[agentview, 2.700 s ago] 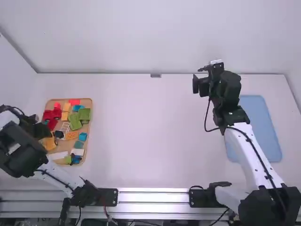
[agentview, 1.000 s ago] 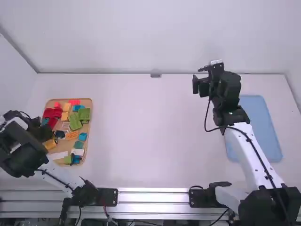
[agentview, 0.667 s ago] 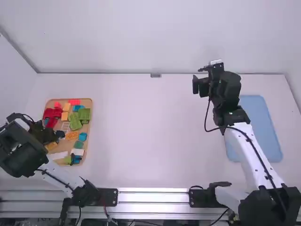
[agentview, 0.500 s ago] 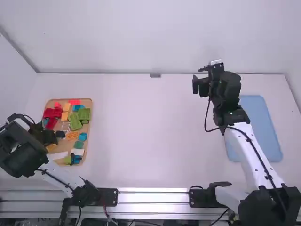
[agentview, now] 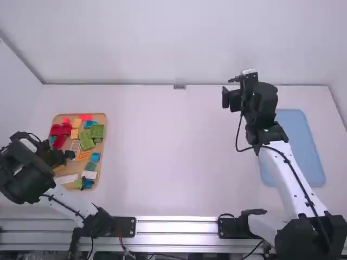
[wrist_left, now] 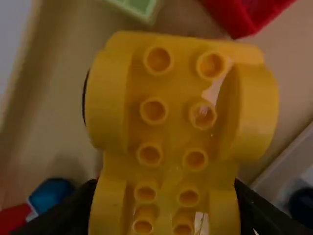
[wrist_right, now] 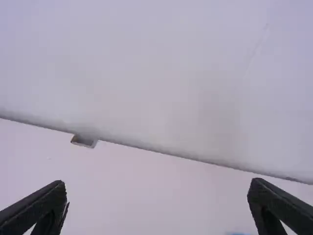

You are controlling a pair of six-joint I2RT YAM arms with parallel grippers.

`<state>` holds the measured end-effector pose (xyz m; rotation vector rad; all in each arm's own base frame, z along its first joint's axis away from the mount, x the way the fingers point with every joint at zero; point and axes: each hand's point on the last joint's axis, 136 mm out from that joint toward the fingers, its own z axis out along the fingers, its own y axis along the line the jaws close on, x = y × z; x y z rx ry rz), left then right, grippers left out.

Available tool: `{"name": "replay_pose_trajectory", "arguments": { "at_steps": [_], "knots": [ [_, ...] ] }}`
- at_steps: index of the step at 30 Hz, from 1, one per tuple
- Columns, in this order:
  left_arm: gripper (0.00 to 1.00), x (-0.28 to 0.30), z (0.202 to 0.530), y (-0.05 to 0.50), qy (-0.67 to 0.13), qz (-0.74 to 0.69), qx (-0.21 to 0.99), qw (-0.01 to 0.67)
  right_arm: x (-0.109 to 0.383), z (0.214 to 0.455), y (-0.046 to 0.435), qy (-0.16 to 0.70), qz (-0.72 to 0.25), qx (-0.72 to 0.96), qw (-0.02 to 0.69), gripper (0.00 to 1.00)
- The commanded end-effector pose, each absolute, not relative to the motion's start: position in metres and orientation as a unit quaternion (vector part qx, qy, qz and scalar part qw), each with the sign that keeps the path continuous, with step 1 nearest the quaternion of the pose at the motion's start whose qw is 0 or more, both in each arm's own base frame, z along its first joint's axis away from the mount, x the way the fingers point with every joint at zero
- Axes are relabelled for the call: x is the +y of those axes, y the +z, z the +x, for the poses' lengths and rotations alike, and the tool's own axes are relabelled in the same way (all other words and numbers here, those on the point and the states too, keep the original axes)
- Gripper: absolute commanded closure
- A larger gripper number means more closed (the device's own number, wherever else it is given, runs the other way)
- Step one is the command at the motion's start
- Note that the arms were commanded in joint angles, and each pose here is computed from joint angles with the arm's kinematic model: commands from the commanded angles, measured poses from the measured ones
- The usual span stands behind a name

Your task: Assemble lego blocks to make yellow taxi

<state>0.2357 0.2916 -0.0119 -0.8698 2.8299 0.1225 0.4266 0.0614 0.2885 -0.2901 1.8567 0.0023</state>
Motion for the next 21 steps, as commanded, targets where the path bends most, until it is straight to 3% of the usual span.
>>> {"name": "replay_pose_trajectory", "arguments": {
  "at_steps": [1,5,11,14,21],
  "knots": [
    [0.36,0.283,0.232,-0.022,0.031,-0.289,0.954,0.078,0.064,0.431,0.307,0.003,-0.122,0.786,0.606,0.02],
    [0.44,0.285,0.233,-0.02,0.032,-0.289,0.954,0.079,0.063,0.431,0.307,0.003,-0.122,0.786,0.606,0.02],
    [0.7,0.287,0.237,0.005,0.027,-0.292,0.952,0.081,0.064,0.431,0.306,0.003,-0.122,0.786,0.606,0.02],
    [0.77,0.284,0.246,0.031,0.02,-0.289,0.95,0.115,0.063,0.43,0.306,0.003,-0.122,0.787,0.604,0.02],
    [0.76,0.258,0.26,0.095,0.025,-0.248,0.952,0.18,0.064,0.43,0.303,0.003,-0.123,0.791,0.6,0.02]
  ]
}}
